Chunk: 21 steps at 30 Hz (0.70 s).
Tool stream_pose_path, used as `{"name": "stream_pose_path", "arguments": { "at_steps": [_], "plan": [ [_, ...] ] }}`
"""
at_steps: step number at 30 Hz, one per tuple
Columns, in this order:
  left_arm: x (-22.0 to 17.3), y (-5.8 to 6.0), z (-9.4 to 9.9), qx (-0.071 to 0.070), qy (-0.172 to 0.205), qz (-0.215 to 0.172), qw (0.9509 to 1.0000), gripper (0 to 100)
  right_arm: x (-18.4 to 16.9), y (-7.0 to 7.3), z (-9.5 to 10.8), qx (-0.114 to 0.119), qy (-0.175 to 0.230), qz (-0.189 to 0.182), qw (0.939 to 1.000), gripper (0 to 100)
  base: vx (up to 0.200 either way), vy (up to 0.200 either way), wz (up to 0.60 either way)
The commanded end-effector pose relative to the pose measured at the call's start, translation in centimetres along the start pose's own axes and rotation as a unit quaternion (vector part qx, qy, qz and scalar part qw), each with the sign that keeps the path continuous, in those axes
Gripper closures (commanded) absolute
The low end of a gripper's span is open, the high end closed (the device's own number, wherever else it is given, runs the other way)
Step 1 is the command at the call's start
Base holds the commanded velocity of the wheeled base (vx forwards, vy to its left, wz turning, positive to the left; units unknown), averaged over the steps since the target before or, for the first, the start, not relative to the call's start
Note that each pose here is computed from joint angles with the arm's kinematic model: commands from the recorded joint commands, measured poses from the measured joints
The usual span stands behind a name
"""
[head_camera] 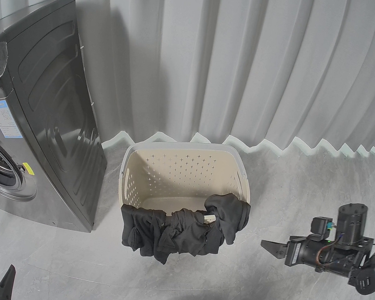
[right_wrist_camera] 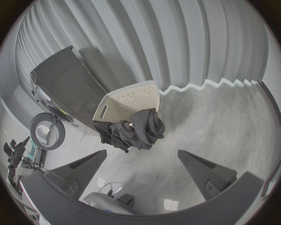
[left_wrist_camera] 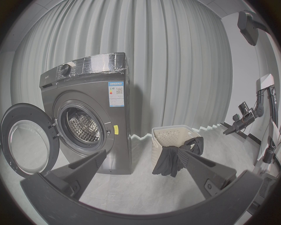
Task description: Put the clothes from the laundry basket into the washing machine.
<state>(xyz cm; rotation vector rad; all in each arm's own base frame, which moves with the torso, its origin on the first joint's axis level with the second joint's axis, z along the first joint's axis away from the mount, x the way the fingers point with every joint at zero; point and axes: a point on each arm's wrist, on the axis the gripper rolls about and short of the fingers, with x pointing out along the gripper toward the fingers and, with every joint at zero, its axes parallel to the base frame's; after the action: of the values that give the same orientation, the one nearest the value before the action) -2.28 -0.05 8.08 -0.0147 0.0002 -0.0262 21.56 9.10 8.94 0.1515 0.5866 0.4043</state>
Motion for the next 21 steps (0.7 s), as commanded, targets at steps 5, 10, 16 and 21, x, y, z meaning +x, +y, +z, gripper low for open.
{"name": "stream_pose_path", "arguments": {
  "at_steps": [5, 10, 16, 21],
  "plan": [
    [0.0, 0.0, -0.5, -0.005, -0.002, 0.0, 1.0, 0, 7.0, 2.1, -2.1, 0.0, 0.039, -0.004, 0.9992, 0, 0.0, 0.0, 0.0],
    [0.0, 0.0, -0.5, -0.005, -0.002, 0.0, 1.0, 0, 8.2, 2.0, -1.5, 0.002, 0.029, -0.006, 0.9996, 0, 0.0, 0.0, 0.0],
    [0.0, 0.0, -0.5, -0.005, -0.002, 0.0, 1.0, 0, 10.4, 1.9, -1.5, 0.005, 0.029, -0.009, 0.9995, 0, 0.0, 0.0, 0.0],
    [0.0, 0.0, -0.5, -0.005, -0.002, 0.0, 1.0, 0, 12.6, 1.9, -1.5, 0.017, 0.027, -0.011, 0.9994, 0, 0.0, 0.0, 0.0]
  ]
}}
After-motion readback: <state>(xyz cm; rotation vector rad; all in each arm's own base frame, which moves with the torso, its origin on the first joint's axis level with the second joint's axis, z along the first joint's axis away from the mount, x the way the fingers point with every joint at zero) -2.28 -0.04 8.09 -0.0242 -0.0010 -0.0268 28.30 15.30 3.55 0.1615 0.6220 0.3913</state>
